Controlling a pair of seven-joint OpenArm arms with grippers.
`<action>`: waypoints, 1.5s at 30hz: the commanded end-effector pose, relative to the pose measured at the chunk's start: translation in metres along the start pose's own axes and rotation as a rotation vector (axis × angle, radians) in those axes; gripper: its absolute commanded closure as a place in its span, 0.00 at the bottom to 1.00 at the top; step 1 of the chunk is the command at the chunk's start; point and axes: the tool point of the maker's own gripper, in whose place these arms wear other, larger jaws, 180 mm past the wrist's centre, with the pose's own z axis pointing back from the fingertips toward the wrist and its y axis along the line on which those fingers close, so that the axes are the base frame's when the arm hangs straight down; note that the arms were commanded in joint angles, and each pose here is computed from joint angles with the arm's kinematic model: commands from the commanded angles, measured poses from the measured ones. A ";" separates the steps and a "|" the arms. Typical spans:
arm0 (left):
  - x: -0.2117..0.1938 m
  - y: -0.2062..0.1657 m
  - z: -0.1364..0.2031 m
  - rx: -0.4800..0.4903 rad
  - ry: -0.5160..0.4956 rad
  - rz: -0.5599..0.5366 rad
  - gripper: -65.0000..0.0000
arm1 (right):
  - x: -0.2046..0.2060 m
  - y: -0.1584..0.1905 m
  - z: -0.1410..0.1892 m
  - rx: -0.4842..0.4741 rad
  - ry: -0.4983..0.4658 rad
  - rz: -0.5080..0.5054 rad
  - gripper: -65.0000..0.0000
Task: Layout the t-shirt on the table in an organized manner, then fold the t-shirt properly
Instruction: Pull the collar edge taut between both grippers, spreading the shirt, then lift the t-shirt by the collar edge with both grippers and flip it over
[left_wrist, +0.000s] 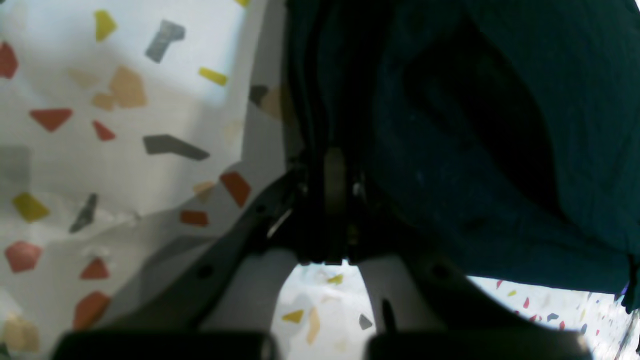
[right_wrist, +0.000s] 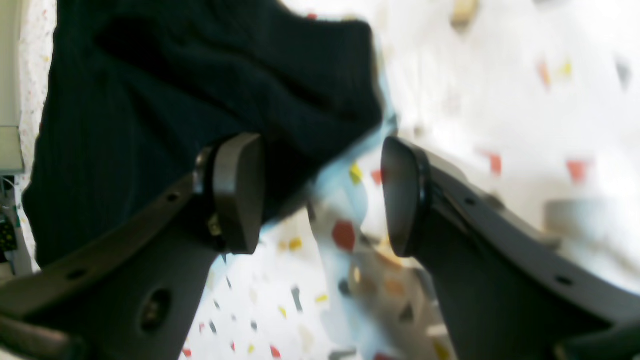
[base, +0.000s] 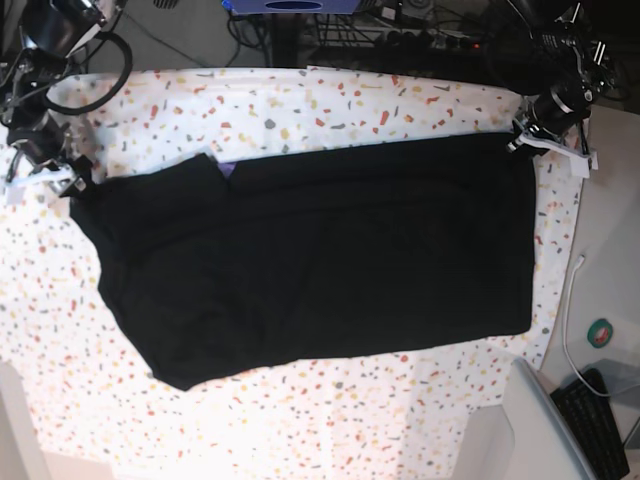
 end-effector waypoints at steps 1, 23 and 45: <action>0.013 0.003 0.004 0.008 -0.024 -0.024 1.00 | 0.001 -0.001 -0.001 -0.008 0.010 0.003 0.45; 0.094 -0.015 0.046 0.129 -0.064 -0.248 1.00 | 0.066 0.024 0.045 -0.164 -0.004 0.021 1.00; 0.321 -0.265 0.006 -0.169 -0.238 -0.243 1.00 | 0.327 0.192 0.004 -0.066 -0.139 -0.026 1.00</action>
